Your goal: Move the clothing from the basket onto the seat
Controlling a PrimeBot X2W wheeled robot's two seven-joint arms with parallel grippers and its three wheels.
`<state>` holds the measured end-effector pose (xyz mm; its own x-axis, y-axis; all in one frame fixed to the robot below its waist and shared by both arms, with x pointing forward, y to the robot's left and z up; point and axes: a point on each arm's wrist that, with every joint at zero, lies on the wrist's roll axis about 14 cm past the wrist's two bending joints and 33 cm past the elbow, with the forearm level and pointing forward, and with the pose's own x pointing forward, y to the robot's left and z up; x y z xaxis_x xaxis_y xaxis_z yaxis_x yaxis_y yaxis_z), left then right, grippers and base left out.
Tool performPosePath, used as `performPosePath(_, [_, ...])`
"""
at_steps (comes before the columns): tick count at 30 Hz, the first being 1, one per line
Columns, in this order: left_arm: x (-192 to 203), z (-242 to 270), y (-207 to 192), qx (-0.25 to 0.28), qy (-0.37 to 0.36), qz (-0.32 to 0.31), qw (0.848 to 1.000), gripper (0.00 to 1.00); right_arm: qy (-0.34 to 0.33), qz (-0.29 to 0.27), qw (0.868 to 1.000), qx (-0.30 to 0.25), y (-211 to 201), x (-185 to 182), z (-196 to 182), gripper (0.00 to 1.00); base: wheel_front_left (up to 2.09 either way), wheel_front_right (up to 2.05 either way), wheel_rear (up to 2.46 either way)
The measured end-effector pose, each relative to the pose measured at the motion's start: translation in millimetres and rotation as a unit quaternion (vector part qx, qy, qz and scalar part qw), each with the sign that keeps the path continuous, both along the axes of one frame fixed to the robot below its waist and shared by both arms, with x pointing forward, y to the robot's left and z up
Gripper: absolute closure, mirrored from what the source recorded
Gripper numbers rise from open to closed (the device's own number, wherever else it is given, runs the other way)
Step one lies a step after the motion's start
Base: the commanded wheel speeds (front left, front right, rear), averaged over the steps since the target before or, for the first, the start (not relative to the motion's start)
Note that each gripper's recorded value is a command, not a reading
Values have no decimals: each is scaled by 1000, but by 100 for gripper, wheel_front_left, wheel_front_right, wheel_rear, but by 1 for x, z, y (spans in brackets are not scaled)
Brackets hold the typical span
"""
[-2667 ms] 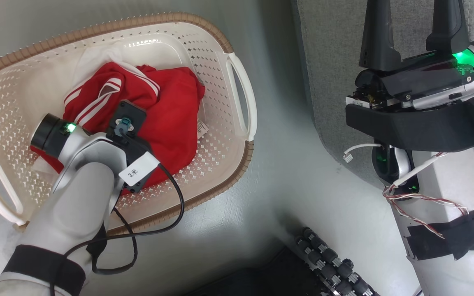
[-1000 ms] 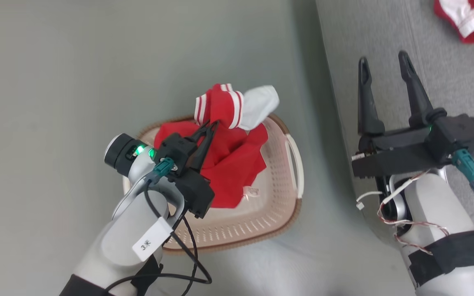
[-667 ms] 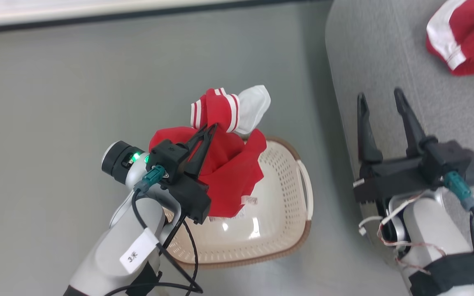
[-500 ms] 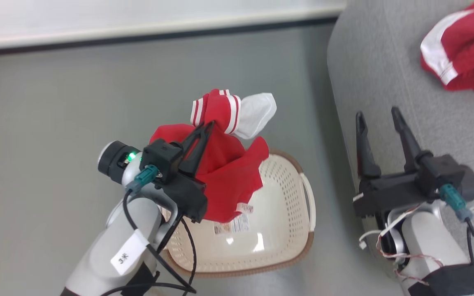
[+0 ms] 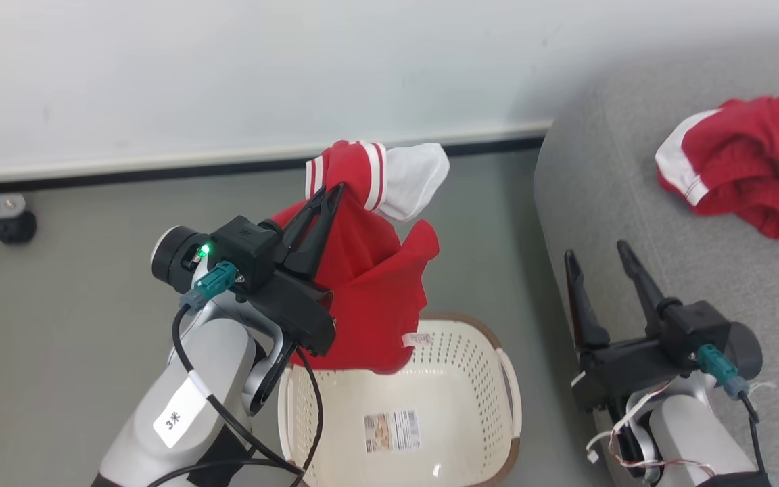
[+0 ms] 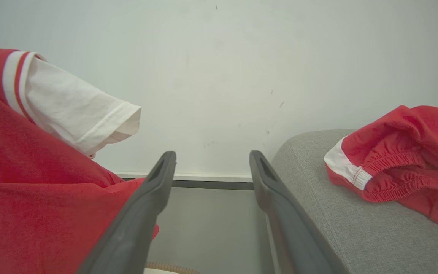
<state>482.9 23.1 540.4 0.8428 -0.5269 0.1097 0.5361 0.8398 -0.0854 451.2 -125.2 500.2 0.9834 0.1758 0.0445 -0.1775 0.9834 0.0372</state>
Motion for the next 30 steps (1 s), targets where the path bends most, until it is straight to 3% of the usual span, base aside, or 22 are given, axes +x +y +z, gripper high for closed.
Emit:
performPosePath(18, [-50,61,-5,-2,-40,-13,999,100,-17,78,997,-14,34,-54,20,0,0,0,0])
performPosePath(30, [-75,86,-11,-17,-49,-27,998,100,-15,155,987,-27,77,-79,20,0,0,0,0])
